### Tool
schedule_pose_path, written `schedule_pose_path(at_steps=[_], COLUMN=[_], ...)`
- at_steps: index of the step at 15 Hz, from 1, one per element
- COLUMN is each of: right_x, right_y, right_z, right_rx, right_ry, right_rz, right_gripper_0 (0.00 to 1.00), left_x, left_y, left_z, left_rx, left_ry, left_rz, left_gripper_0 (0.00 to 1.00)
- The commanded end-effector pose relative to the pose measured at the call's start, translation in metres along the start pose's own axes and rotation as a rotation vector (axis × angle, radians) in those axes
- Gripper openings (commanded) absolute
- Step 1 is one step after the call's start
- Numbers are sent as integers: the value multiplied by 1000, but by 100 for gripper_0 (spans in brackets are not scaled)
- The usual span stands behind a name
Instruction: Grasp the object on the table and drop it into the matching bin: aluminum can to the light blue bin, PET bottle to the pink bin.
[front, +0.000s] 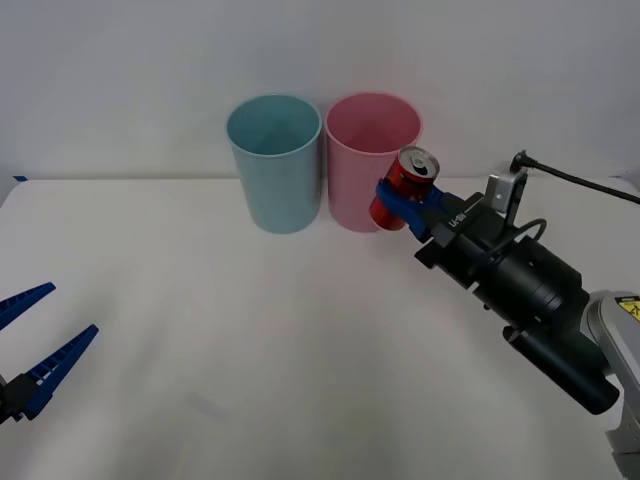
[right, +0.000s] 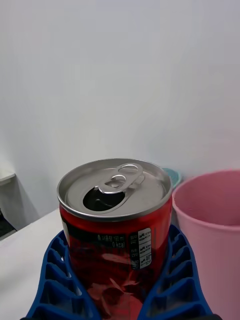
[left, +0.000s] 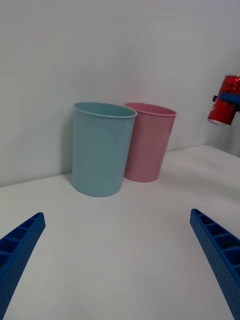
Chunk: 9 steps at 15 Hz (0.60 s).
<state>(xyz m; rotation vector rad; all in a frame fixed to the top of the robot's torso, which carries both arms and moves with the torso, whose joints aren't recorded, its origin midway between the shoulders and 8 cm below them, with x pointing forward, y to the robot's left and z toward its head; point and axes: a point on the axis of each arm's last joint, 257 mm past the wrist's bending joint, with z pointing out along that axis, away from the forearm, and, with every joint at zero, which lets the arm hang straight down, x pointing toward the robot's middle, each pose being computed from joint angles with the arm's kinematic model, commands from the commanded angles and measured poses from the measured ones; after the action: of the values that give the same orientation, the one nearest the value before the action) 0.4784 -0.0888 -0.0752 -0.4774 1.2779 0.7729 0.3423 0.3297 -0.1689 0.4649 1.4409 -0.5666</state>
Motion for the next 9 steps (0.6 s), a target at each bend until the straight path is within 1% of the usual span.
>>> schedule_pose_path(at_steps=[1,2,3,4,5,9], right_x=[-19,-26,-32,-35,-38,-44], right_y=[7,9,10,11,15,13], right_z=[17,23,29,34,46,90], right_rx=[-49,-64,-75,-82,-103,-140], right_ry=[-10,-13,-10,-6,9,36], right_rz=[-46,-65,-94,-96,-93,-107], right_gripper_0=[0,0,0,0,0,0], left_x=[0,0,0,0,0,0], left_y=[0,0,0,0,0,0], left_z=[0,0,0,0,0,0], left_rx=[0,0,0,0,0,0], left_ry=[0,0,0,0,0,0], left_rz=[0,0,0,0,0,0], left_gripper_0=[100,100,100,100,100,100])
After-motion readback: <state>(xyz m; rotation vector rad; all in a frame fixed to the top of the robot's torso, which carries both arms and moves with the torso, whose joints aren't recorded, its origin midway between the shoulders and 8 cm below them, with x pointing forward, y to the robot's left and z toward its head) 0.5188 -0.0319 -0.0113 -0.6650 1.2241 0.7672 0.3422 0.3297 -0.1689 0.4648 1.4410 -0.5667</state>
